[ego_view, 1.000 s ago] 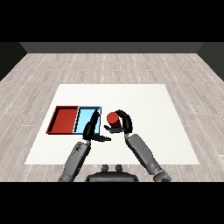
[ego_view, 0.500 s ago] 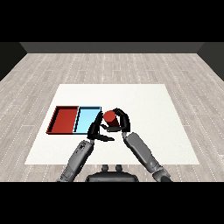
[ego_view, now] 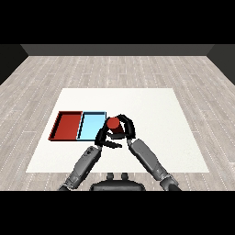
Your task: Pick the red can and put it in the red box
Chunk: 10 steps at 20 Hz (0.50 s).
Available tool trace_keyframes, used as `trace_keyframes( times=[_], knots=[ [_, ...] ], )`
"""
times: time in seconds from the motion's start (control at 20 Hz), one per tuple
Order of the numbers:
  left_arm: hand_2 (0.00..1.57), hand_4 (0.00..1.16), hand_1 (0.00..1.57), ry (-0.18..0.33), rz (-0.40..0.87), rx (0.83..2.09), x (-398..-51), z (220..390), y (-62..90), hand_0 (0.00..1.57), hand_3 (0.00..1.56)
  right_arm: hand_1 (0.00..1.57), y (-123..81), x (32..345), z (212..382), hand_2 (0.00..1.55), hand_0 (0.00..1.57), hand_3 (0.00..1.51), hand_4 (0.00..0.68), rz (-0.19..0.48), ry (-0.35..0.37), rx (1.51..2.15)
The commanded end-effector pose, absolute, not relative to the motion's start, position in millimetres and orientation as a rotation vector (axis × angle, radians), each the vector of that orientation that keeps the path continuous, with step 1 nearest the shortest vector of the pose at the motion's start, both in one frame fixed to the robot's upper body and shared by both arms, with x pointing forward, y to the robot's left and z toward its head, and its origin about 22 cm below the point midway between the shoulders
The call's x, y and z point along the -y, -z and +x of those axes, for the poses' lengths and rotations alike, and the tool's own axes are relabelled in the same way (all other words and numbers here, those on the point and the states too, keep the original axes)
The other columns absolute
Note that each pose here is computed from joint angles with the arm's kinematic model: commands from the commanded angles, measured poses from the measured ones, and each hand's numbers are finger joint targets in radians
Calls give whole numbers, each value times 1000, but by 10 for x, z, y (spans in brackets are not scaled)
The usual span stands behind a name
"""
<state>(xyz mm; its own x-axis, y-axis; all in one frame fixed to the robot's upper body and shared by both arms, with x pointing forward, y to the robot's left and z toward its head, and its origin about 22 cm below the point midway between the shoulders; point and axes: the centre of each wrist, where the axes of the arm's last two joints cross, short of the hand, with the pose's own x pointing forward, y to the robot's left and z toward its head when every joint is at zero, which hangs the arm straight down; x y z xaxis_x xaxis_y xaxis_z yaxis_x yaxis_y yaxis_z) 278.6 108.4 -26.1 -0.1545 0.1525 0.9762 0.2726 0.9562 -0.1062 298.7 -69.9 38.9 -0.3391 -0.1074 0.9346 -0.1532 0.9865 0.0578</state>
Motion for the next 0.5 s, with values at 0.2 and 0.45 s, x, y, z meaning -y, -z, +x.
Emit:
trace_keyframes(
  times=[0.2,0.45],
  knots=[
    [0,0,0,106,-369,1738,-774,2736,-18,0,0,1486,-455,513,2812,1443,1486,1377,615,250,-45,1910],
    [0,0,0,99,-381,1762,-850,2624,165,0,0,1487,-373,406,2809,1451,1487,1375,617,245,-48,1909]
  ],
)
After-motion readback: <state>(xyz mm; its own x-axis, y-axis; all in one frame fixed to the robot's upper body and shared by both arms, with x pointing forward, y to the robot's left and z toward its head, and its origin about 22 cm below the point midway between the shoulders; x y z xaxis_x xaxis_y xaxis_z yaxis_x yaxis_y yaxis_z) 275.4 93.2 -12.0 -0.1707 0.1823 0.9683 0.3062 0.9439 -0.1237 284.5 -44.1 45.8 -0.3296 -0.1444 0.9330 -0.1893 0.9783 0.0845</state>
